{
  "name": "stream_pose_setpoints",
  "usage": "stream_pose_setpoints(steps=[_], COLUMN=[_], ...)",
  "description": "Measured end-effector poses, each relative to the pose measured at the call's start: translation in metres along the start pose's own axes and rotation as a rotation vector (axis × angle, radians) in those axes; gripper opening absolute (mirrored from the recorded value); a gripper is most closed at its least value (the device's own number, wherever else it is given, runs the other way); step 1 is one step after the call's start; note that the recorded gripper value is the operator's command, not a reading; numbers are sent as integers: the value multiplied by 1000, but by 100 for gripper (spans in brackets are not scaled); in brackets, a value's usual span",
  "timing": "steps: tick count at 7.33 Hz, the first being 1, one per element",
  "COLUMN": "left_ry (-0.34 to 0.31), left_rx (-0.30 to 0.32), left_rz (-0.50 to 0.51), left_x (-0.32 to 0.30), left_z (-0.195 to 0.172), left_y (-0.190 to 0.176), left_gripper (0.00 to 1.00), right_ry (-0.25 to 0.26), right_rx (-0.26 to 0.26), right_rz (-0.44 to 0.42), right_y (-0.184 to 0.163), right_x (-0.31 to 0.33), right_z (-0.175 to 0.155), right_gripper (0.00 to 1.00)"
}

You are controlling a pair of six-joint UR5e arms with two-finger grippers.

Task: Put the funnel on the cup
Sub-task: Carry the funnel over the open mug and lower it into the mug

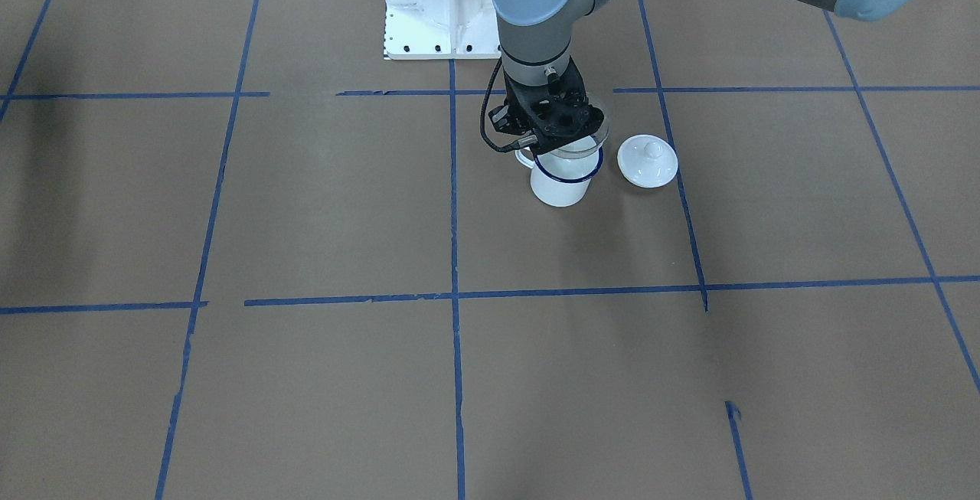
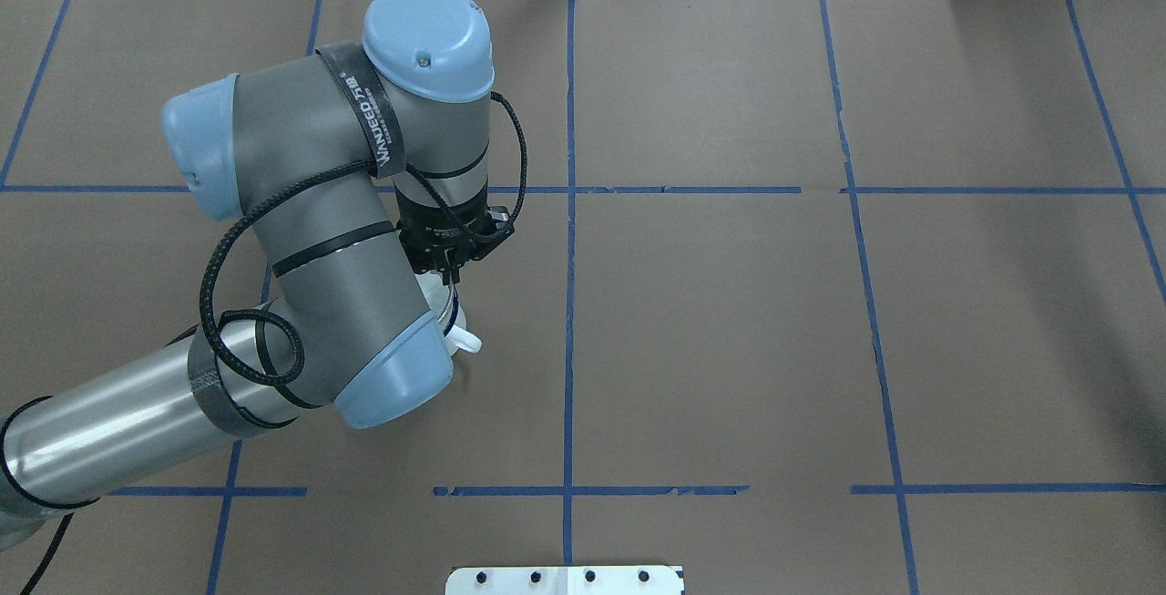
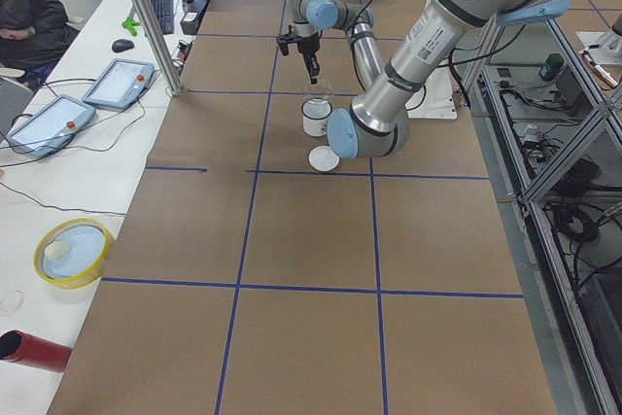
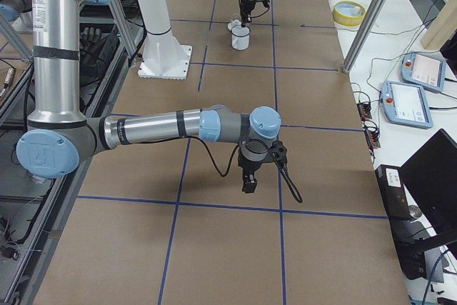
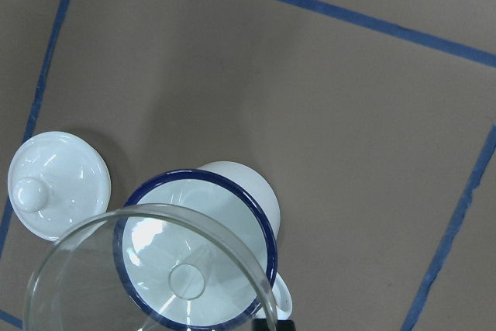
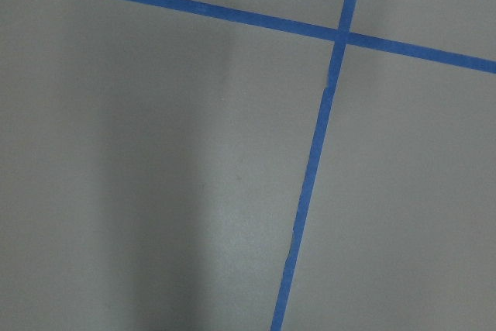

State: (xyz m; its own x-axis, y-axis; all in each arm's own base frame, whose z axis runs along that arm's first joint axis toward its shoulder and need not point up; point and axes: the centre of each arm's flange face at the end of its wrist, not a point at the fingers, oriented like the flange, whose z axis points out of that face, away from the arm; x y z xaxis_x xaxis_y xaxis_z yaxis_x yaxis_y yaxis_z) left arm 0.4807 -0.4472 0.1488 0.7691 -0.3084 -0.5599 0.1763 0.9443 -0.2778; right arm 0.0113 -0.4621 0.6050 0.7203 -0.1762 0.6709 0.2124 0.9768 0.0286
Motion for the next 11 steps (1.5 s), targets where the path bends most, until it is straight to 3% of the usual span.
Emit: stream_pose_setpoints(steps=[6,7,9,10,11], left_ry=[10,10,10,12,18], left_rx=[-1,-1,-1,-1,1], left_rz=[44,44,45,47,52], left_x=[1,2,2,1,2], left_z=[34,36,37,37,37], left_y=[-13,-14,-14,-14,-13], left_gripper=[0,4,71,100,100], right_ry=[0,0,0,0,0], right_rx=[0,0,0,0,0], right_rz=[0,0,0,0,0], right_y=[0,0,0,0,0], right_x=[0,0,0,0,0], right_z=[0,0,0,0,0], right_gripper=[100,100,100,100,100])
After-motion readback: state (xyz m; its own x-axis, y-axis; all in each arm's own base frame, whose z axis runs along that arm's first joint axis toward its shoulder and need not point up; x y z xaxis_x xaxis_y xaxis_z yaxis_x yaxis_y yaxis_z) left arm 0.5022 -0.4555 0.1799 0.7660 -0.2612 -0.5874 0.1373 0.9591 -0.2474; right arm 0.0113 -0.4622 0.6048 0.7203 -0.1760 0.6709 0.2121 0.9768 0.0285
